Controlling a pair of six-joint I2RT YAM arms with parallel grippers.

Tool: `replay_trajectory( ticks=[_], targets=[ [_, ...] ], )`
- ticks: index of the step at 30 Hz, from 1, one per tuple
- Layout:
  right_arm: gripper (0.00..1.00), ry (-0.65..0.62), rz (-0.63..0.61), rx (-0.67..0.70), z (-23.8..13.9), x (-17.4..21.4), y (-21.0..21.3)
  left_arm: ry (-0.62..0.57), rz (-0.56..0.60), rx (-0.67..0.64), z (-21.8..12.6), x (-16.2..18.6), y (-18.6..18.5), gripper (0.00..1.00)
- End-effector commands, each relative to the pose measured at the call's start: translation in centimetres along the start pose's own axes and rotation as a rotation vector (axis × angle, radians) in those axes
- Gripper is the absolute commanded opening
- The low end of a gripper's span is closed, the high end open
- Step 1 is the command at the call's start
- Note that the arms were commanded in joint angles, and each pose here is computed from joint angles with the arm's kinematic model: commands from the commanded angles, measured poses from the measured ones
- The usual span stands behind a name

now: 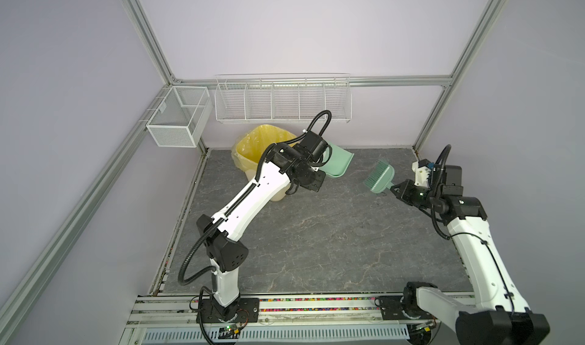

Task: Sweep away the paper scraps from the table
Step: 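Bring the empty dustpan back down to the table with the left gripper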

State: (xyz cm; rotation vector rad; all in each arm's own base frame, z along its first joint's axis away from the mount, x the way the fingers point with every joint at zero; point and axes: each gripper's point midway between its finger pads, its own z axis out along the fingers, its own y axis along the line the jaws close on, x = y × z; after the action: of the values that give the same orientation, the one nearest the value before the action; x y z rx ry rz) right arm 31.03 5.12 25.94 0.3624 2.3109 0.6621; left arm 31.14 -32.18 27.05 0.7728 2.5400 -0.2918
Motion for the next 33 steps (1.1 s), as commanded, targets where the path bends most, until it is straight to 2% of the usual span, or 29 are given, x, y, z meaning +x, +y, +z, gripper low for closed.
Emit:
replay_trajectory(
  ticks=[1,13,24,33],
  targets=[
    [0.07,-0.057,0.021,0.018,-1.1,-0.7,-0.3,0.011,-0.020,0.046,1.6,-0.3,-1.0,0.00],
    [0.07,-0.131,0.052,-0.064,-1.1,-2.4,0.9,0.111,-0.037,0.139,9.1,0.7,-3.2,0.00],
    [0.07,-0.098,0.087,-0.094,0.4,-1.8,0.6,0.151,-0.065,0.181,16.1,1.4,-4.2,0.00],
    [0.07,-0.069,0.128,-0.130,2.3,-1.3,0.7,0.190,-0.105,0.202,20.3,2.0,-3.7,0.00]
  ],
)
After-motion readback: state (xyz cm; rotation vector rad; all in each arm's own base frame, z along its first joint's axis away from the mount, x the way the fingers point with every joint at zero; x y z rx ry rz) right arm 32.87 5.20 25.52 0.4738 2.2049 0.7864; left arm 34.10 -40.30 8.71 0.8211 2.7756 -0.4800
